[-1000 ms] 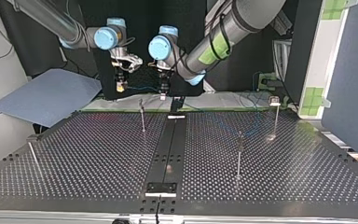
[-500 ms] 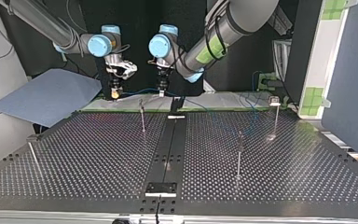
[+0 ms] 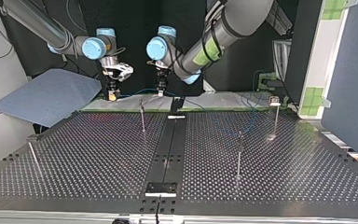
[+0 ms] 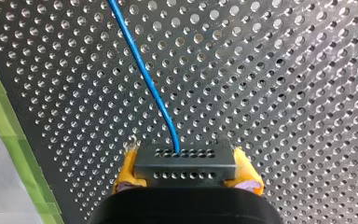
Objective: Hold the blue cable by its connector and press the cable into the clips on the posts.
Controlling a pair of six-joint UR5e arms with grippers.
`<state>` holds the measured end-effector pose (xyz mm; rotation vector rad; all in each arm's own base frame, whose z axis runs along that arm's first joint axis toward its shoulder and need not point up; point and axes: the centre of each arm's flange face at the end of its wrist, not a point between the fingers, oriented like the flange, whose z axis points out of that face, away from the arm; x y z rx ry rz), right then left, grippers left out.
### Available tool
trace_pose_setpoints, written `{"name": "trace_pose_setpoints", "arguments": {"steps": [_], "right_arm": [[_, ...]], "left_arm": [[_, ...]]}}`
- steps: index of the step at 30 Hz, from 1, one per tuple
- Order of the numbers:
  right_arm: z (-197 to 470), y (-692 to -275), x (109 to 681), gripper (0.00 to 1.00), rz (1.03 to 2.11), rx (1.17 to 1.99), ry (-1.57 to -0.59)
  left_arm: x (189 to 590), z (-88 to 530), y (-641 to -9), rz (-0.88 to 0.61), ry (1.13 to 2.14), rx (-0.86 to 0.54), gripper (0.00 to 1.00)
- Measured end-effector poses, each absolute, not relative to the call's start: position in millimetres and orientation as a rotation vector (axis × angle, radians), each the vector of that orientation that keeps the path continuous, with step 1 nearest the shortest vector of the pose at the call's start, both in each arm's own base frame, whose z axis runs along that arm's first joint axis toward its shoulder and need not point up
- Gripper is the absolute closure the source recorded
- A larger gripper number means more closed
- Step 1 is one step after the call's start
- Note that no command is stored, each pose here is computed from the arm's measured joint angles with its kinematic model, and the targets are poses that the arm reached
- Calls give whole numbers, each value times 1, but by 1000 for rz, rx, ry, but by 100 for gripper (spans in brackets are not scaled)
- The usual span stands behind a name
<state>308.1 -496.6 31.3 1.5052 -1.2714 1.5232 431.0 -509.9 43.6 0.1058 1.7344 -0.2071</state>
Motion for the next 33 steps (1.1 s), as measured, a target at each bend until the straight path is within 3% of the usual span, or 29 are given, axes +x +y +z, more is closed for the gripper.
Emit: {"name": "trace_pose_setpoints", "arguments": {"steps": [14, 33], "right_arm": [[37, -506, 312, 100, 1536, 1528, -1248], [47, -530, 304, 100, 1564, 1513, -1243]], "left_arm": [[462, 73, -534, -254, 1672, 36, 100], [468, 61, -532, -255, 1697, 56, 100]]}}
